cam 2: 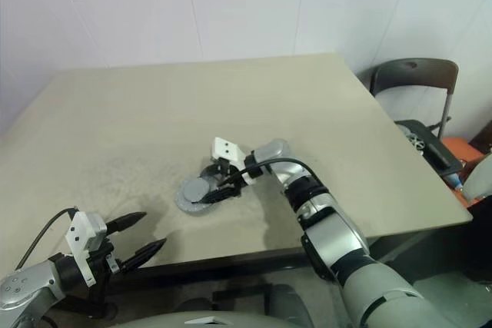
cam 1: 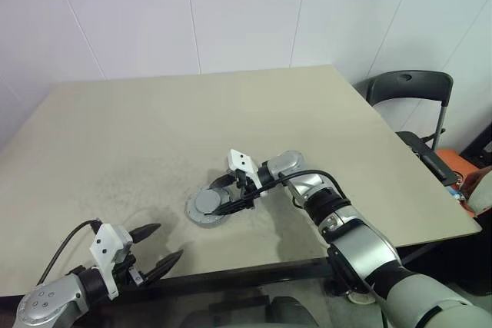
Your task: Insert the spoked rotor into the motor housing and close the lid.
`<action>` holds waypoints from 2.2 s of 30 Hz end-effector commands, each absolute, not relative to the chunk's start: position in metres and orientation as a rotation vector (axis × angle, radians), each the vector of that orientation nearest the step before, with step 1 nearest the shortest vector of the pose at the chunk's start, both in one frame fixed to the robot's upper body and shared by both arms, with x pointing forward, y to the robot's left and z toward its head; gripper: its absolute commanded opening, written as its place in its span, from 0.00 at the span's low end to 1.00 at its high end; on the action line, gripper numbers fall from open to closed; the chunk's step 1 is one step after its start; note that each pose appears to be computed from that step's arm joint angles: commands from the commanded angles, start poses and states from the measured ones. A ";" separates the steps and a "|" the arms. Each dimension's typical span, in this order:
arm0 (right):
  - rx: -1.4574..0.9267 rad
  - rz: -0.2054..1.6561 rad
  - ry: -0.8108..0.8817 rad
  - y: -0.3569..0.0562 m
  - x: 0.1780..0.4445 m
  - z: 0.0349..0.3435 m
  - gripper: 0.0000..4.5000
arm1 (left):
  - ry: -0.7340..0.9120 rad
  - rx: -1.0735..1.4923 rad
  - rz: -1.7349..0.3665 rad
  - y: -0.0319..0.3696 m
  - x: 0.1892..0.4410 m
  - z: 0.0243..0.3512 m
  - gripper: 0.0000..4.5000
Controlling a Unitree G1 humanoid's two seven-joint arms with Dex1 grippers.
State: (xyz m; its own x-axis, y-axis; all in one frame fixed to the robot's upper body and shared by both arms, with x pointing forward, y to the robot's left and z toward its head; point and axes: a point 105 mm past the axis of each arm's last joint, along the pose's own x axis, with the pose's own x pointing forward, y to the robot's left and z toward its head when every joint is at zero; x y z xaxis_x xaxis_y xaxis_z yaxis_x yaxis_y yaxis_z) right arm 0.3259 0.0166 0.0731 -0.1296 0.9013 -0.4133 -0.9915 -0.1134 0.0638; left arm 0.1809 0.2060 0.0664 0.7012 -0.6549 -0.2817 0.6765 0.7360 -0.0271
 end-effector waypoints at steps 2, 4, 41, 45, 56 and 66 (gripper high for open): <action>-0.341 1.651 0.277 0.019 0.333 0.094 0.79 | 0.241 0.086 -0.756 0.203 0.182 0.078 1.00; -0.343 1.644 0.281 0.018 0.334 0.092 0.79 | 0.243 0.082 -0.760 0.202 0.181 0.078 1.00; -0.337 1.625 0.354 0.011 0.332 0.076 0.79 | 0.261 0.065 -0.779 0.200 0.174 0.075 1.00; -0.368 1.613 0.375 0.009 0.331 0.069 0.79 | 0.262 0.067 -0.782 0.201 0.174 0.075 1.00; -0.376 1.600 0.399 0.008 0.331 0.060 0.79 | 0.264 0.069 -0.788 0.201 0.175 0.075 1.00; -0.361 1.646 0.377 0.005 0.327 0.072 0.79 | 0.262 0.070 -0.794 0.199 0.176 0.076 1.00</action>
